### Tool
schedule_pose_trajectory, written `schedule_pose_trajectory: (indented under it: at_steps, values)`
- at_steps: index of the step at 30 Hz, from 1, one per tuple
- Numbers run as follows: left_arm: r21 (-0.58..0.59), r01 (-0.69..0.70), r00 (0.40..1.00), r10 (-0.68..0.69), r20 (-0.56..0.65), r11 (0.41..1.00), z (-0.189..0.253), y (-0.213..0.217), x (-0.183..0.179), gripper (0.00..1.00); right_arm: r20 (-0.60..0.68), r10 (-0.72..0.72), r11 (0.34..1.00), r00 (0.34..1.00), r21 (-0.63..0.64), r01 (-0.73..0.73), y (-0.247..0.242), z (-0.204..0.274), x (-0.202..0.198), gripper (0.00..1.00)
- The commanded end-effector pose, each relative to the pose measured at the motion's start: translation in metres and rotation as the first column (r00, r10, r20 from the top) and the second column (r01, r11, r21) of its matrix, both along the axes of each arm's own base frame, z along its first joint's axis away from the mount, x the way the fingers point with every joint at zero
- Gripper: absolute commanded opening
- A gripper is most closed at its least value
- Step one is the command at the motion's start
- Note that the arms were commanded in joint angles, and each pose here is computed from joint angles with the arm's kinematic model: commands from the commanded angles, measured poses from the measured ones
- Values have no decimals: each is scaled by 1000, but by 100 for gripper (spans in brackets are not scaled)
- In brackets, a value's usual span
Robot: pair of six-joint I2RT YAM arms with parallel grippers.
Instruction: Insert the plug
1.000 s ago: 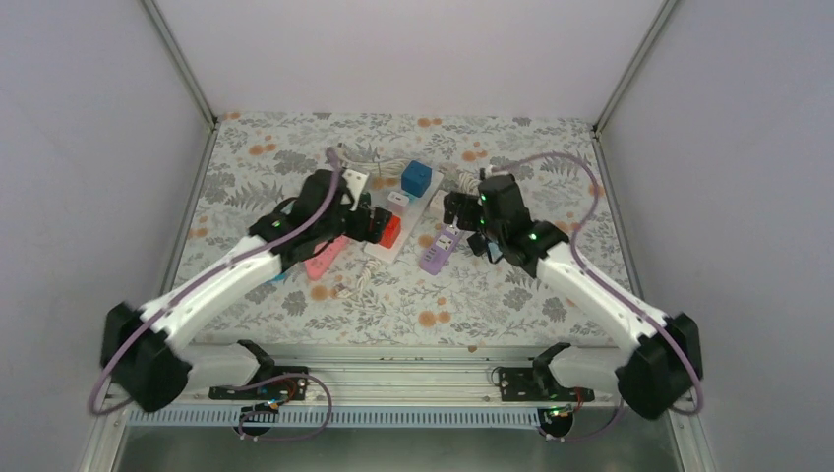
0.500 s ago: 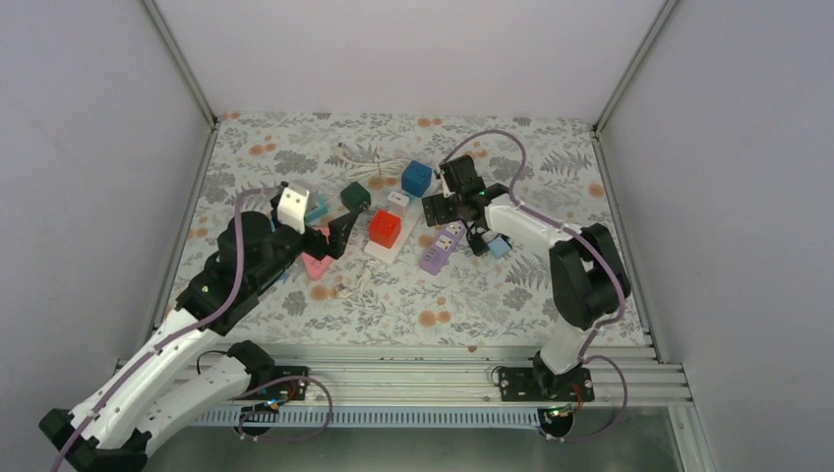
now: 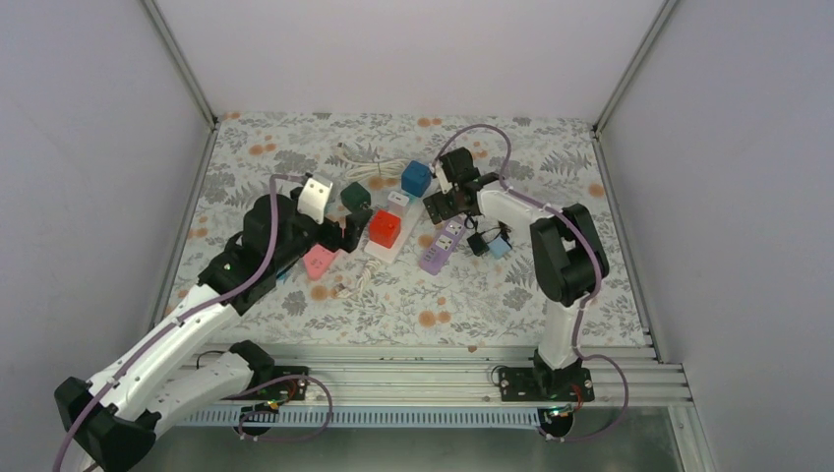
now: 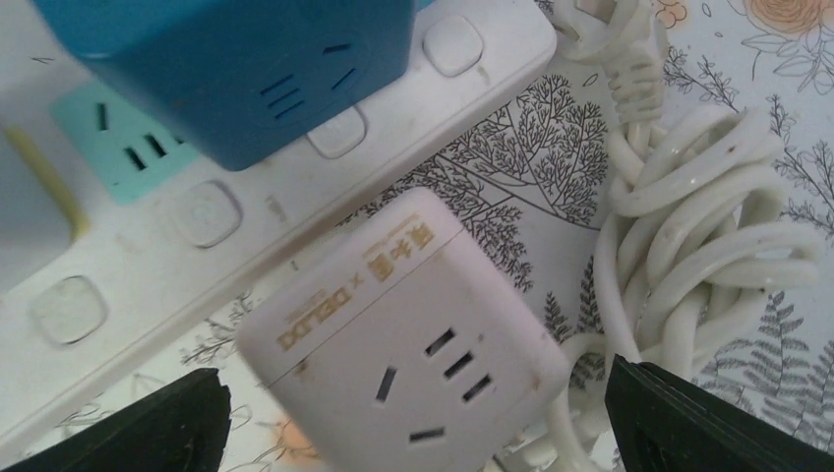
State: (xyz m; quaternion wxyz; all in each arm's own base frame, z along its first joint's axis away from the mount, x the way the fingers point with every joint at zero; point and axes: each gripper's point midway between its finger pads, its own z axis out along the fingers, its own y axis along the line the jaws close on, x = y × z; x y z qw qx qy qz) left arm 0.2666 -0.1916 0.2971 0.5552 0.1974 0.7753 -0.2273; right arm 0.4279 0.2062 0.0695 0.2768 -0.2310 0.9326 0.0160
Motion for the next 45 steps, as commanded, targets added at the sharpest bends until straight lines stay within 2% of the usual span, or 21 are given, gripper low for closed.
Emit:
schedule_pose_trajectory:
  at_steps: [1, 6, 10, 16, 21, 26, 31, 37, 41, 45]
  values:
    - [-17, 16, 1000, -16, 24, 1000, 13, -8, 9, 100, 5, 36, 995, 999, -89, -36, -9, -10, 17, 99]
    - [-9, 22, 1000, -22, 2, 1000, 10, -13, 14, 100, -27, 106, 993, 994, -46, -108, 3, -16, 23, 93]
    - [-21, 67, 998, -67, -1, 998, 15, -22, 14, 100, -34, 217, 976, 976, 6, -217, 19, -12, 16, 83]
    - [-41, 80, 996, -81, -22, 996, 15, -28, 17, 100, 4, 211, 977, 977, 24, -211, 21, 3, 23, 62]
    - [-69, 95, 995, -97, -33, 993, 15, -31, 14, 100, 118, 152, 984, 981, 79, -162, 20, 40, 27, 61]
    - [-99, 108, 991, -115, -69, 989, 10, -36, 13, 100, 261, 54, 961, 964, 250, -121, 22, 101, 17, 62]
    - [-148, 117, 987, -131, -89, 982, 3, -41, 12, 100, 269, -70, 866, 961, 494, -74, 24, 154, -13, 62]
    - [-180, 134, 983, -154, -103, 975, -1, -51, 16, 100, 189, -157, 634, 969, 772, -48, 27, 213, -61, 63]
    - [-224, 150, 979, -177, -103, 963, 4, -57, 15, 100, 169, -48, 495, 984, 860, -123, 39, 234, -97, 63]
    - [-309, 209, 957, -259, -130, 928, 24, -66, 2, 100, 172, 53, 471, 984, 864, -177, 47, 241, -117, 63]
